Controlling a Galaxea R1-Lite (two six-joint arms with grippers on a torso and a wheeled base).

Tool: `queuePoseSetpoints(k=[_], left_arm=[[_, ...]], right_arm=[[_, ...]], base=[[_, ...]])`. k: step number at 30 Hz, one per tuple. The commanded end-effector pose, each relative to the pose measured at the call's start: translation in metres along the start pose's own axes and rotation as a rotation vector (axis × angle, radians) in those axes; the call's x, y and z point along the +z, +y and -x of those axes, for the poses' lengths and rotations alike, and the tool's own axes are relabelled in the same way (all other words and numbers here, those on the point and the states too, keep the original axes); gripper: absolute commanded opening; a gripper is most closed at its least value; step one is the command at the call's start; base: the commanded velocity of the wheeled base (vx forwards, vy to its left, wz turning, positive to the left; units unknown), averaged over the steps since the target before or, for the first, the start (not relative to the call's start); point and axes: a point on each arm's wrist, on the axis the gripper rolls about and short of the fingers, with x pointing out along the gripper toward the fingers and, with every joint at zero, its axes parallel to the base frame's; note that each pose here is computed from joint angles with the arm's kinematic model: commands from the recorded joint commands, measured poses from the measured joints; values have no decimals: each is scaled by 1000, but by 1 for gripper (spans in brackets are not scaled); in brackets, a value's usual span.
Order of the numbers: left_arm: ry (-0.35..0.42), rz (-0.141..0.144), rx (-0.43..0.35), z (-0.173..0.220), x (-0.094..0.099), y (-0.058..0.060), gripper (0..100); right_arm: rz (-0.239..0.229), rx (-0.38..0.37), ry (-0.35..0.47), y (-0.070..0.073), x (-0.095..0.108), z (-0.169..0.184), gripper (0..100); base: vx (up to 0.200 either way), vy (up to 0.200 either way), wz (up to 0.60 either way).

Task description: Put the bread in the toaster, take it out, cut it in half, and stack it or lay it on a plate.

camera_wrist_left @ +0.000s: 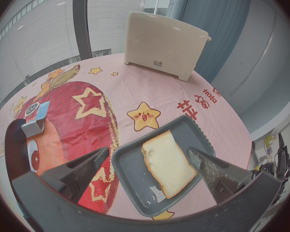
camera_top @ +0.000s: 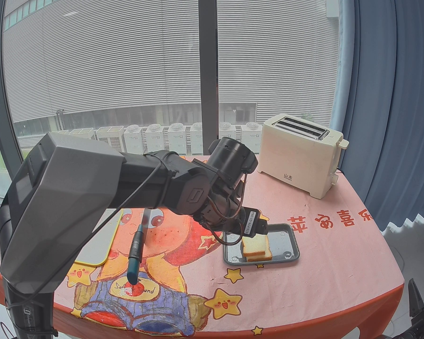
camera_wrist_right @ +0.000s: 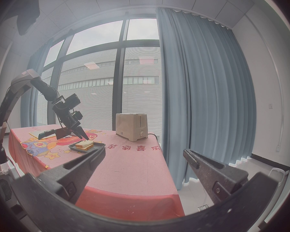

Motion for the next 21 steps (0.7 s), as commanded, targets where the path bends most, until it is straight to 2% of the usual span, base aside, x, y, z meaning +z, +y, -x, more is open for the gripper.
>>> queuePoseSetpoints(k=[1,6,8,9,15,17,19,21], left_arm=[[-35,0,4,14,5,-1,100],[-99,-1,-3,41,14,-3,100],[-99,-1,-3,41,14,-3,100],[-142,1,19,56,19,-2,100],[-199,10,75,76,23,-1,100],[-229,28,107,85,26,5,100],[-246,35,123,90,27,6,100],[-296,64,188,103,30,9,100]], right_arm=[[0,0,2,0,-5,0,100],[0,0,0,0,-5,0,100],[0,0,0,0,-5,0,100],[0,0,2,0,-5,0,100],[0,0,2,0,-5,0,100],[0,0,2,0,-5,0,100],[0,0,2,0,-5,0,100],[0,0,2,0,-5,0,100]], base=[[0,0,0],[0,0,0],[0,0,0],[0,0,0],[0,0,0],[0,0,0],[0,0,0],[0,0,0]])
